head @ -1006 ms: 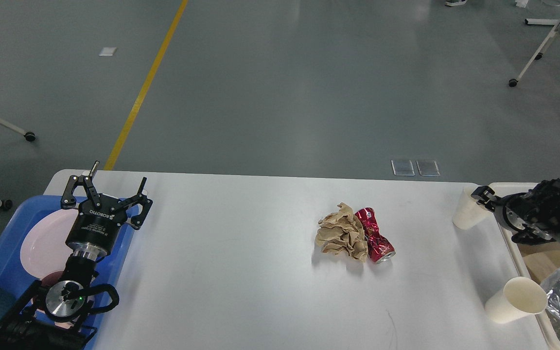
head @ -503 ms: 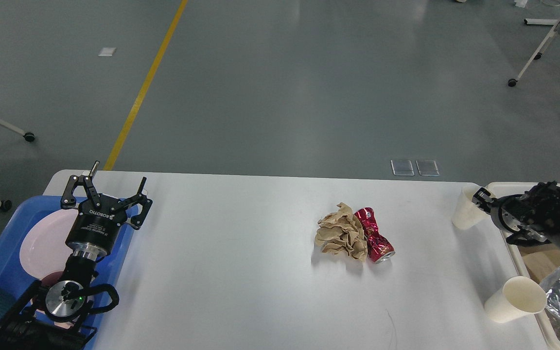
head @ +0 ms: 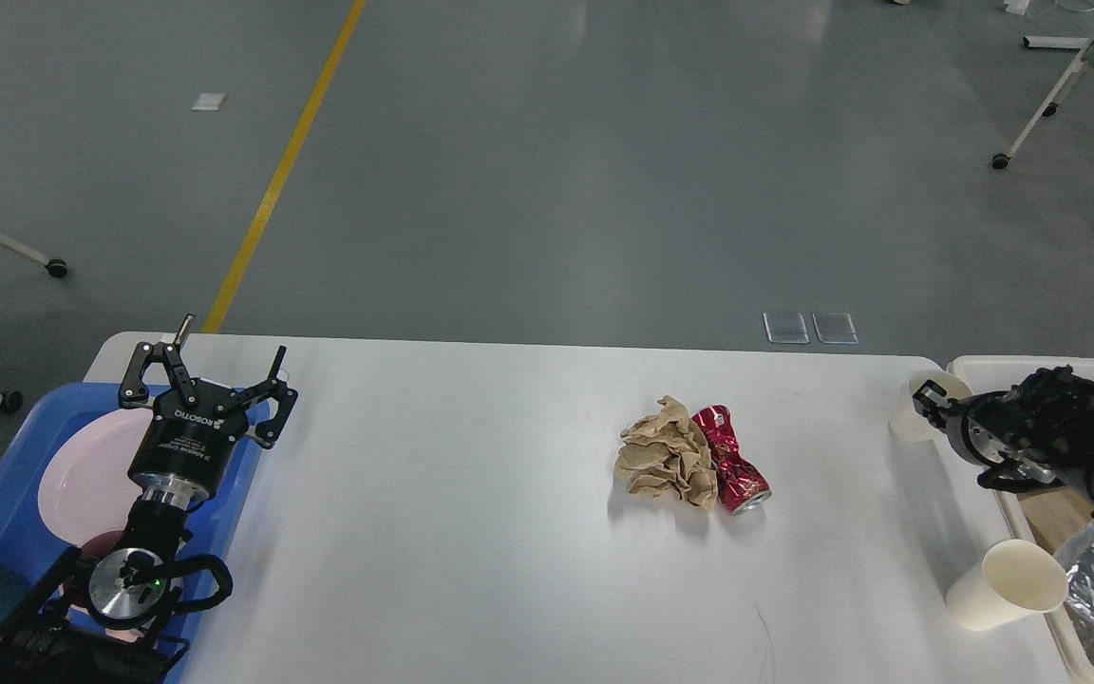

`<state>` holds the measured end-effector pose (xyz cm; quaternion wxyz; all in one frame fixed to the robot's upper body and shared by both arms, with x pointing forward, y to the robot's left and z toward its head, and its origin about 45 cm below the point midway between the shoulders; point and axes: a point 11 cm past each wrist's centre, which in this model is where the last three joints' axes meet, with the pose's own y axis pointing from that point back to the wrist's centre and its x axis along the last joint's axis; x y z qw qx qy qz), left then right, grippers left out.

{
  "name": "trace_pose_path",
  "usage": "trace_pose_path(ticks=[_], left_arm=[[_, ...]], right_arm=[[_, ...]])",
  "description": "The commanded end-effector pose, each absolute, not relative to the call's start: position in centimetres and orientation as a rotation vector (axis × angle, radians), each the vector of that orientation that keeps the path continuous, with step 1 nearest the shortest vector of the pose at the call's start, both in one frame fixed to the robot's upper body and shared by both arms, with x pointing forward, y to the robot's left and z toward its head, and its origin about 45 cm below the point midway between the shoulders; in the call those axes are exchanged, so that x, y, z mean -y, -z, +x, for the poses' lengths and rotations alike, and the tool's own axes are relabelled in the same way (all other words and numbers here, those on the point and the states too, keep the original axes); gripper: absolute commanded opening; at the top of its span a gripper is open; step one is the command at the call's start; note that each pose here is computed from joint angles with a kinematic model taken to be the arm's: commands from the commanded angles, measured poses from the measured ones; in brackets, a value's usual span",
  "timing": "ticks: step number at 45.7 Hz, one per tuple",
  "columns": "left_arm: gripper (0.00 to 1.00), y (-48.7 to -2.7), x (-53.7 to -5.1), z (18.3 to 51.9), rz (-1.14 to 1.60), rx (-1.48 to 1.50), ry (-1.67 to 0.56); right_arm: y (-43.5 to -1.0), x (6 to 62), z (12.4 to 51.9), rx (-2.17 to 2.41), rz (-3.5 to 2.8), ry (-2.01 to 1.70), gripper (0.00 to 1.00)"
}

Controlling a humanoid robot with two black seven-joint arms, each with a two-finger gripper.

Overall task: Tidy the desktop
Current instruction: 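Lower the right gripper and grasp the white paper cup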

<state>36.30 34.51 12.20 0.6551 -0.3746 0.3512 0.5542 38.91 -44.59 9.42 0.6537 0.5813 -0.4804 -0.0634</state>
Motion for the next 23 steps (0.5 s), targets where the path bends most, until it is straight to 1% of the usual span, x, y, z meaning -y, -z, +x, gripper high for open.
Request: trace_pose_path(ticks=[1,7,9,14,19,23], left_arm=[[0.96,-12.2,-34.5,36.3,-0.850,-0.796,-1.256],[0.97,-12.2,-34.5,36.3,-0.850,-0.796,-1.256],[0.96,-12.2,-34.5,36.3,-0.850,-0.796,-1.256],[0.96,-12.2,-34.5,36.3,-0.850,-0.796,-1.256],[0.96,-12.2,-34.5,36.3,-0.849,-0.797,-1.257],[0.96,-12.2,-34.5,36.3,-0.850,-0.796,-1.256]], right_arm=[[-9.1,44.5,38.7,1.085,1.322,0.153,0.09],[-9.2,44.3,38.7,1.115,1.338,0.183,0.05],[-9.3,44.3,38.8,1.123,1.340,0.194,0.00],[-8.9,43.7,38.1,1.086,1.340,0.244,0.00],[-10.3,44.3,38.4,1.102,1.337,0.257,0.00],[-11.1,43.7,38.9,1.097,1.356,0.264,0.00]])
